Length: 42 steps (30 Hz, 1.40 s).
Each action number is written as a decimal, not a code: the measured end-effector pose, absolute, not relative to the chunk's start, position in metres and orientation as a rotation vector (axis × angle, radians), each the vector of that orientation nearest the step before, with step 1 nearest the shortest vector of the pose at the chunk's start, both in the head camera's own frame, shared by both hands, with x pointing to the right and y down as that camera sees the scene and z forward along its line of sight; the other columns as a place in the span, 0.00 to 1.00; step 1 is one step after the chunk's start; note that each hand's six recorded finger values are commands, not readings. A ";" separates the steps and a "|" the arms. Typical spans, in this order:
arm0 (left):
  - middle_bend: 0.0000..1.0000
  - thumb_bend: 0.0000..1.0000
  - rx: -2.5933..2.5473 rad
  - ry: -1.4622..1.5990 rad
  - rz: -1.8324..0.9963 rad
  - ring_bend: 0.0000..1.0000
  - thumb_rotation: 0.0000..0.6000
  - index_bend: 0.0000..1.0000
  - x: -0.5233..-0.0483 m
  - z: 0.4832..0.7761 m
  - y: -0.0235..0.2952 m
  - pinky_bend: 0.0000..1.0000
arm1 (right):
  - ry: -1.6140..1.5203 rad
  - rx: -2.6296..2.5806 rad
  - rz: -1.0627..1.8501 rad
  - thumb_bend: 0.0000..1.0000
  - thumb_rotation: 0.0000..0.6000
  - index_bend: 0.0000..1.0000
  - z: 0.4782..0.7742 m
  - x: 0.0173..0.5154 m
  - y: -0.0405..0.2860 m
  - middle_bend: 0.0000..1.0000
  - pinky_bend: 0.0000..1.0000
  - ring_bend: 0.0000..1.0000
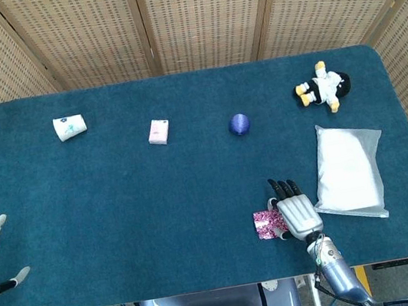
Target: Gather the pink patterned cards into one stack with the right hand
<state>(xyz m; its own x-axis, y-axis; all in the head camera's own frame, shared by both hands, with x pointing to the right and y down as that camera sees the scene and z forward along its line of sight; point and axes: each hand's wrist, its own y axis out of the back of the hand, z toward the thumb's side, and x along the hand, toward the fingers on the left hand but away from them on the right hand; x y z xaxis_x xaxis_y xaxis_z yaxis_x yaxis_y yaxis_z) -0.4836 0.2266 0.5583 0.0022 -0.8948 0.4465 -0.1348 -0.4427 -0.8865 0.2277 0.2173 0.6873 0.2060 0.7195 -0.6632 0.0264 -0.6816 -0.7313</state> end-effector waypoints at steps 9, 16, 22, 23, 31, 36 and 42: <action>0.00 0.00 -1.637 1.076 -1.501 0.00 1.00 0.00 -0.484 0.558 0.227 0.00 | -0.673 -1.902 1.523 0.31 1.00 0.58 0.689 0.232 0.222 0.00 0.03 0.00; 0.00 0.00 -1.637 1.075 -1.502 0.00 1.00 0.00 -0.484 0.558 0.227 0.00 | -0.639 -1.908 1.528 0.31 1.00 0.58 0.690 0.231 0.226 0.00 0.03 0.00; 0.00 0.00 -1.637 1.076 -1.501 0.00 1.00 0.00 -0.484 0.558 0.227 0.00 | -0.622 -1.903 1.541 0.27 1.00 0.52 0.693 0.232 0.227 0.00 0.03 0.00; 0.00 0.00 -1.637 1.075 -1.501 0.00 1.00 0.00 -0.484 0.558 0.227 0.00 | -0.621 -1.904 1.542 0.26 1.00 0.49 0.693 0.232 0.228 0.00 0.03 0.00; 0.00 0.00 -1.636 1.075 -1.502 0.00 1.00 0.00 -0.484 0.558 0.227 0.00 | -0.625 -1.908 1.539 0.26 1.00 0.45 0.693 0.232 0.228 0.00 0.03 0.00; 0.00 0.00 -1.636 1.075 -1.502 0.00 1.00 0.00 -0.484 0.558 0.227 0.00 | -0.627 -1.906 1.538 0.26 1.00 0.45 0.693 0.232 0.227 0.00 0.03 0.00; 0.00 0.00 -1.636 1.075 -1.501 0.00 1.00 0.00 -0.484 0.558 0.227 0.00 | -0.637 -1.909 1.533 0.26 1.00 0.42 0.691 0.233 0.226 0.00 0.03 0.00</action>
<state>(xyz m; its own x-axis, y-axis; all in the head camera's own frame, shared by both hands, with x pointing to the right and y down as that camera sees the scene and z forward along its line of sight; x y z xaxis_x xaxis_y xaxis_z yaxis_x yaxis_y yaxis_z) -0.4835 0.2266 0.5582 0.0021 -0.8948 0.4465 -0.1344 -0.4427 -0.8865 0.2325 0.2261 0.6909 0.2169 0.6934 -0.6871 -0.0025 -0.7035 -0.7107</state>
